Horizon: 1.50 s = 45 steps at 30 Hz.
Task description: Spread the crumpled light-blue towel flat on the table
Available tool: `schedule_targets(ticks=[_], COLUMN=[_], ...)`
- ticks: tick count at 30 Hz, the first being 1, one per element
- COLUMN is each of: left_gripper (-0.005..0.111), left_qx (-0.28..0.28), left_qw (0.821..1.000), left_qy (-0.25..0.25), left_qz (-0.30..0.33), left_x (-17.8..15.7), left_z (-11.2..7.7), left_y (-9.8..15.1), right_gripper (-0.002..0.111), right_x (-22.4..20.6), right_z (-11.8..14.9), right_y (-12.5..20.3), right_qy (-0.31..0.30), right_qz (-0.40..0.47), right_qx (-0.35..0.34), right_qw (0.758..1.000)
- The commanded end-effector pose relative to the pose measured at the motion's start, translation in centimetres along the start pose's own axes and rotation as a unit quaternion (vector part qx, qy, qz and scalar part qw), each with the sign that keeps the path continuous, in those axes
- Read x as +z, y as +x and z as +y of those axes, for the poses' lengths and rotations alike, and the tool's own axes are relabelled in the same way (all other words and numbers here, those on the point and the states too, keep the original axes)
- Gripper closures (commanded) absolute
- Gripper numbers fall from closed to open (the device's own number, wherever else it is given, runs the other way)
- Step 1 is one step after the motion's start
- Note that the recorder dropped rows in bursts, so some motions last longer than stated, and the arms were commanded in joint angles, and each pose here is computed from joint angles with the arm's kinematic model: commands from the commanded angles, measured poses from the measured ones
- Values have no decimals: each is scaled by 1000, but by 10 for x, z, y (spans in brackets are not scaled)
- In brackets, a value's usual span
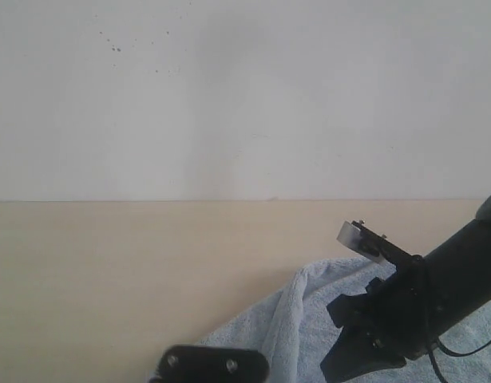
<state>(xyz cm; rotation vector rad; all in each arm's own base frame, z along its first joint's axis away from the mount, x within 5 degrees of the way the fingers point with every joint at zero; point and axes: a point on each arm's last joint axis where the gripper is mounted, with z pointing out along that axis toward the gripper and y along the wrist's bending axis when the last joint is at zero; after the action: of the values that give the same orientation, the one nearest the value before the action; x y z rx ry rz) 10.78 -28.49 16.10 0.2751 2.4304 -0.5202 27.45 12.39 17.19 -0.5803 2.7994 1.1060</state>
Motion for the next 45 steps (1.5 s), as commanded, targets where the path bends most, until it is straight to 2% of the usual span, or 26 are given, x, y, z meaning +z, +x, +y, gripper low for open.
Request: schedule_targets(ticks=[1,5,10,14,19,22,26,28,29,33,34,37,38,40,41,42,43,44,45], left_gripper=[103,103,103,103,103,103,103,103,103,103,103,103,100,87,74,69,56,51,48], left_qx=[36,60,149,138,104,126,154,162,160,140,150,229,254,260,259,258,257,253,234], left_qw=[991,971,943,931,943,947,940,933,933,946,946,934,927,926,926,926,925,922,912], left_qy=[-90,-188,-279,-320,-301,-283,-290,-303,-303,-276,-275,-264,-264,-267,-268,-269,-275,-289,-331], left_qz=[-95,-137,-108,-108,-95,-81,-94,-107,-111,-93,-88,-77,-75,-64,-58,-56,-54,-55,-58], left_x=[-16,-24,-21,-20,-15,-12,-14,-16,-16,-6,-2,12,20,36,47,50,57,60,62], left_z=[28,67,111,141,161,168,177,189,201,227,230,236,237,243,247,248,251,255,264], left_y=[-30,-55,-83,-100,-112,-115,-124,-137,-145,-159,-159,-167,-172,-176,-178,-179,-180,-181,-181], right_gripper=[109,109,109,109,109,109,109,109,109,109,109,109,109,109,109,109,109,109,109], right_x=[-2,-3,-3,-4,-4,-4,-4,-4,-5,-11,-12,-16,-16,-16,-16,-16,-16,-17,-18], right_z=[1,0,-4,-8,-9,-9,-9,-11,-14,-29,-32,-38,-39,-39,-39,-39,-39,-40,-42], right_y=[0,-1,-4,-8,-14,-14,-13,-11,-13,-20,-22,-24,-23,-23,-23,-23,-23,-24,-25], right_qy=[8,12,34,55,61,61,63,74,93,179,199,236,239,238,239,239,244,248,261], right_qz=[-1,-3,-21,-43,-76,-76,-70,-62,-69,-108,-117,-125,-124,-123,-122,-122,-121,-122,-125], right_qx=[-16,-16,-18,-16,6,6,1,-10,-17,-26,-30,-36,-38,-38,-39,-39,-44,-48,-56], right_qw=[1000,1000,999,997,995,995,996,995,993,978,973,963,962,963,963,962,961,960,956])
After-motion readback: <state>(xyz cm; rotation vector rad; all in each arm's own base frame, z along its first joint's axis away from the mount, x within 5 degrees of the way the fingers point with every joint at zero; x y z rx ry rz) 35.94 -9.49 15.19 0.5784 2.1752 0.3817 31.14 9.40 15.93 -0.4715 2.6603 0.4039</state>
